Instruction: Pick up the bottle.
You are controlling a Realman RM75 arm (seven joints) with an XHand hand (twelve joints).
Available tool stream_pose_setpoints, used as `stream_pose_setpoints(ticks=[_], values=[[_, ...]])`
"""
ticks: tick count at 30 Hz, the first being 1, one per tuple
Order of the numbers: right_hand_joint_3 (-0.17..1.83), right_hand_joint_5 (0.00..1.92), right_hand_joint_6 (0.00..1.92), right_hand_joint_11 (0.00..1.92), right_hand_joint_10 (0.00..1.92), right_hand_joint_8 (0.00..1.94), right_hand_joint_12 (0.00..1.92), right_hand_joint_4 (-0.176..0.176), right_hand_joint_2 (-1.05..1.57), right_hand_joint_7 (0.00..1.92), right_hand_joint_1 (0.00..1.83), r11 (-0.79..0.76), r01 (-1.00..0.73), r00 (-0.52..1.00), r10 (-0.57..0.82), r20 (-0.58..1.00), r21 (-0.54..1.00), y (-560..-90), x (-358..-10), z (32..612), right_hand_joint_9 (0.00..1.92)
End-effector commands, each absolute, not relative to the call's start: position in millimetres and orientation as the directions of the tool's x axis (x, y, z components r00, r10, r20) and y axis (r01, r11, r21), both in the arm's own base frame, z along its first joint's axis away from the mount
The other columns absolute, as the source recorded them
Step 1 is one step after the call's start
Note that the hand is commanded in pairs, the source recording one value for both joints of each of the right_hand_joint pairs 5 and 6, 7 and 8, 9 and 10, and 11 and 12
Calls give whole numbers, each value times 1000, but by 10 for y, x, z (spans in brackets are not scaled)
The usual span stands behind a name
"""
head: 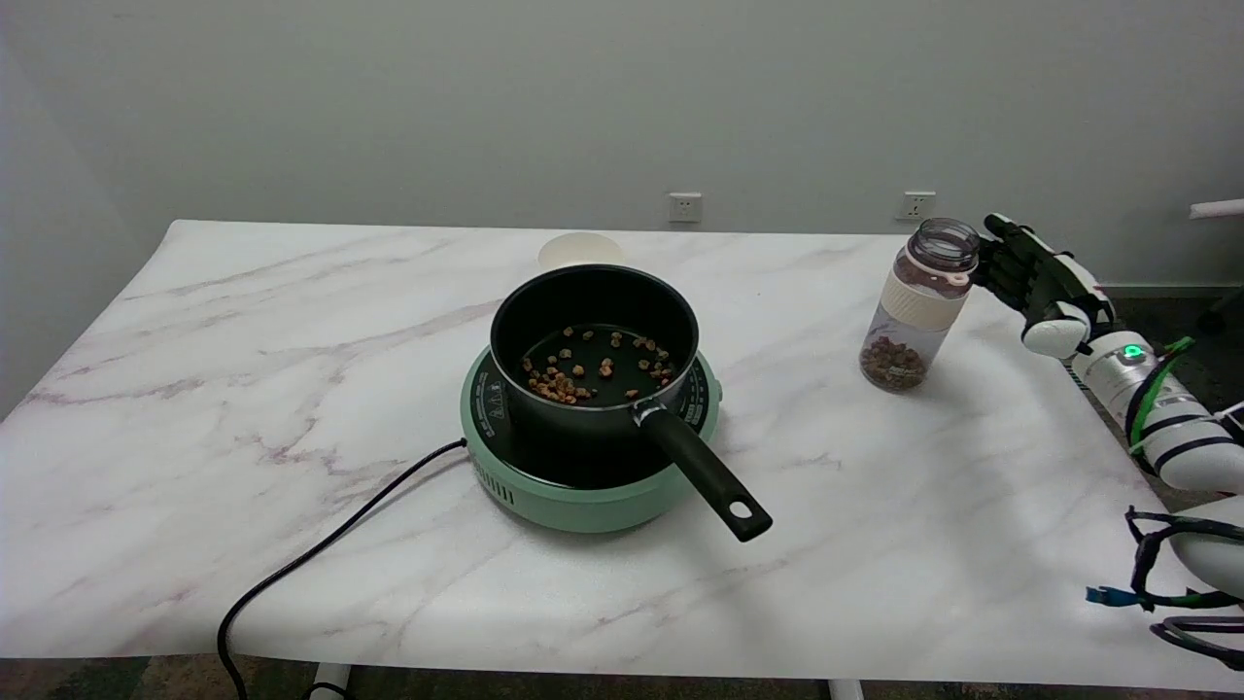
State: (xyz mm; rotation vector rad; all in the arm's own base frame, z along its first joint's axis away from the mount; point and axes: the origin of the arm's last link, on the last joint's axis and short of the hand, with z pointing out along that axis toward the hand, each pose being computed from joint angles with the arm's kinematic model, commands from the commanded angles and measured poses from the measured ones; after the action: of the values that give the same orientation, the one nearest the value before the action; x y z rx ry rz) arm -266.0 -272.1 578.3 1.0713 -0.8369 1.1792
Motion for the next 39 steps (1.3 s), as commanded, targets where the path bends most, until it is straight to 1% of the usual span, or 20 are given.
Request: stream_pose_setpoints(ticks=[1, 8, 25, 39], values=[[957, 135, 135, 333, 306, 282, 333, 0, -1047, 282, 1109, -2, -982, 182, 211, 960, 187, -3161, -2668, 5378, 306], [956, 141, 141, 344, 317, 292, 344, 0, -1047, 292, 1111, -15, -986, 160, 190, 969, 166, -3236, -2713, 5269, 317], [969, 162, 162, 357, 329, 305, 357, 0, -1047, 305, 1110, 18, -993, 118, 195, 974, 117, -3140, -2960, 5189, 329], [963, 170, 170, 365, 333, 309, 365, 0, -1047, 309, 1114, 9, -993, 115, 210, 971, 115, -3092, -2978, 5242, 333]])
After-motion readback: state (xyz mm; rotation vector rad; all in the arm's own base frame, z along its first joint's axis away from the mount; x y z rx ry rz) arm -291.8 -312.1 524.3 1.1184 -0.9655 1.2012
